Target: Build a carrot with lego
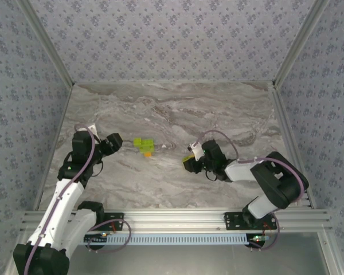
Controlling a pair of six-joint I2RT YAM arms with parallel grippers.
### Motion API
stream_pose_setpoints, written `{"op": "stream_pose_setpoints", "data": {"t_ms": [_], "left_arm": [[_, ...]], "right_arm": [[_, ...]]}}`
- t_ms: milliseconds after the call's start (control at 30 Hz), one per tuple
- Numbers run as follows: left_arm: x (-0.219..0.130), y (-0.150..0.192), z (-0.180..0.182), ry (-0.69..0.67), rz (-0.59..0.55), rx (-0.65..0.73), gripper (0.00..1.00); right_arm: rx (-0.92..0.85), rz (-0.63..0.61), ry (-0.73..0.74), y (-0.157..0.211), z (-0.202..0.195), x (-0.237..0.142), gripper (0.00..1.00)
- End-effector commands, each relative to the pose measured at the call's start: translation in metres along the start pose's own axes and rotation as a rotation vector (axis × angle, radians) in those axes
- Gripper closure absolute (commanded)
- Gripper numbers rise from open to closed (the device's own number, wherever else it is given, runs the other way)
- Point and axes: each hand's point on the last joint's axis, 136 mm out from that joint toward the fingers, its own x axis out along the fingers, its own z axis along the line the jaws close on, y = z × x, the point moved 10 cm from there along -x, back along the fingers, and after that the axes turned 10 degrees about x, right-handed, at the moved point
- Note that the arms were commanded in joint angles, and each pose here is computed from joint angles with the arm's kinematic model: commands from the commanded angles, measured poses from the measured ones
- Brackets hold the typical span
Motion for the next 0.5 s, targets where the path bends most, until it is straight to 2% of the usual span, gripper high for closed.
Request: {"op": "stream_pose_setpoints", "data": {"t_ms": [0,267,367,467], "left_arm": [[0.002,-0.001,-0.001,0.032,-0.025,0.018,0.26],[0.005,0.006,0.001,0.054,-0.018,0.02,0.26],[0.009,0.011,0.0,0.104,-0.018,0.041,0.27],[0.013,0.022,-0.001,0.197,-0.036,0.086,0.27]], "right_arm": [[0.11,0.113,-0.165,-0.012,0.012,-0.012,0.78],[0.145,0.138,-0.412,-0.036,0.029,-0.037,0.78],[0.13,0.149,-0.47,-0.037,0.034,-0.044,0.78],[0.101,0.156,-0.466,-0.036,0.036,-0.049,0.78]]}}
